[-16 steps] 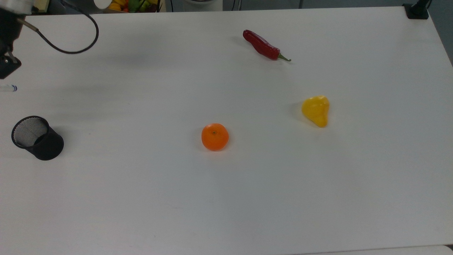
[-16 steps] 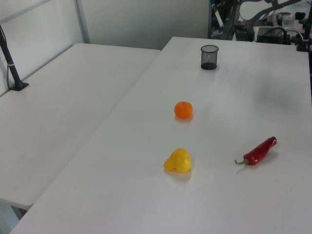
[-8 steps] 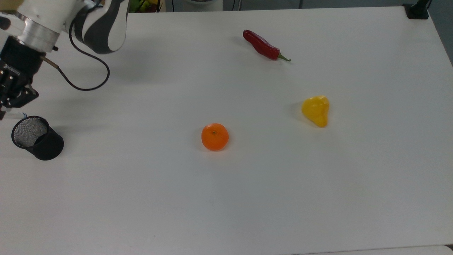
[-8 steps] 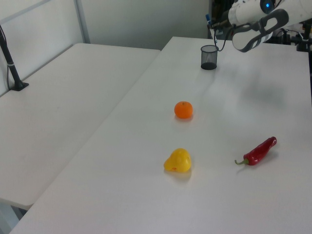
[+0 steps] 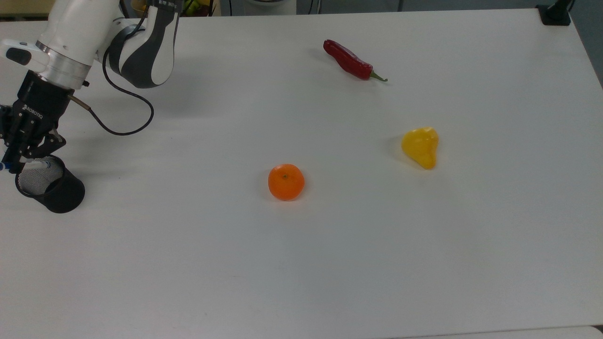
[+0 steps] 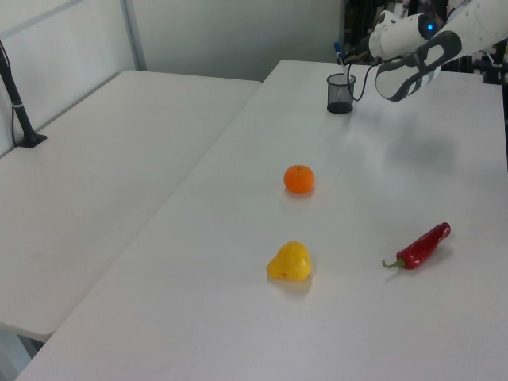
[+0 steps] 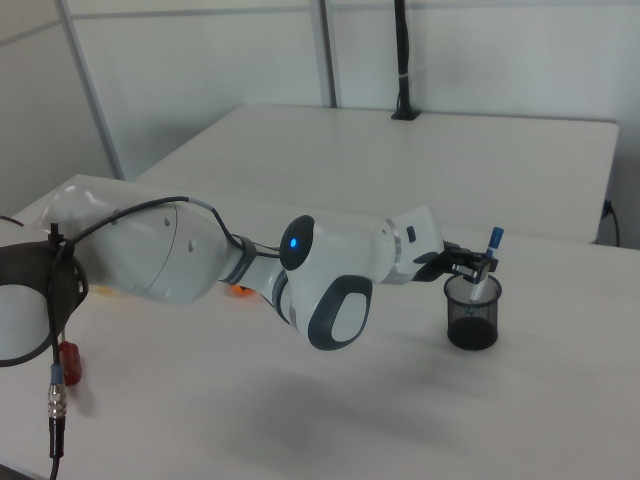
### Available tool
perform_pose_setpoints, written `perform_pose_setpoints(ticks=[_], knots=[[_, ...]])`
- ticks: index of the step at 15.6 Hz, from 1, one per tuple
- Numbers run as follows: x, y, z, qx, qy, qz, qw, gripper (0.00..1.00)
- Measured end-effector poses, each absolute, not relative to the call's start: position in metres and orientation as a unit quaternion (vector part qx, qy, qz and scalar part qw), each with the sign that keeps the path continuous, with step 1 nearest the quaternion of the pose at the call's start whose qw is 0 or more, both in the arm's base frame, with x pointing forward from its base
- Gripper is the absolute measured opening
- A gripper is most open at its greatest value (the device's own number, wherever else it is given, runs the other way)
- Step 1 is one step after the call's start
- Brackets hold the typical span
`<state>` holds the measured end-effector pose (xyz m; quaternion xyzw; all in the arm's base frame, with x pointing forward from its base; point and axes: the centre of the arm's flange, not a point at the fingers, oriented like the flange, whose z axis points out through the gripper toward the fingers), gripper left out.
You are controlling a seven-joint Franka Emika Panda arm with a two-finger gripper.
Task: Place marker
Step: 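Position the held marker above the cup opening and lower it, then open the gripper to release the marker into the cup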
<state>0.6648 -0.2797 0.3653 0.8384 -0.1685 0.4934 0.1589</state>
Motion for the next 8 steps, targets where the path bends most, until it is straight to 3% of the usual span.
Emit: perform_pose_setpoints(ticks=[8], knots=[[0.6655,-0.2789,0.3644,0.839,-0.168,0.493,0.159,0.17]])
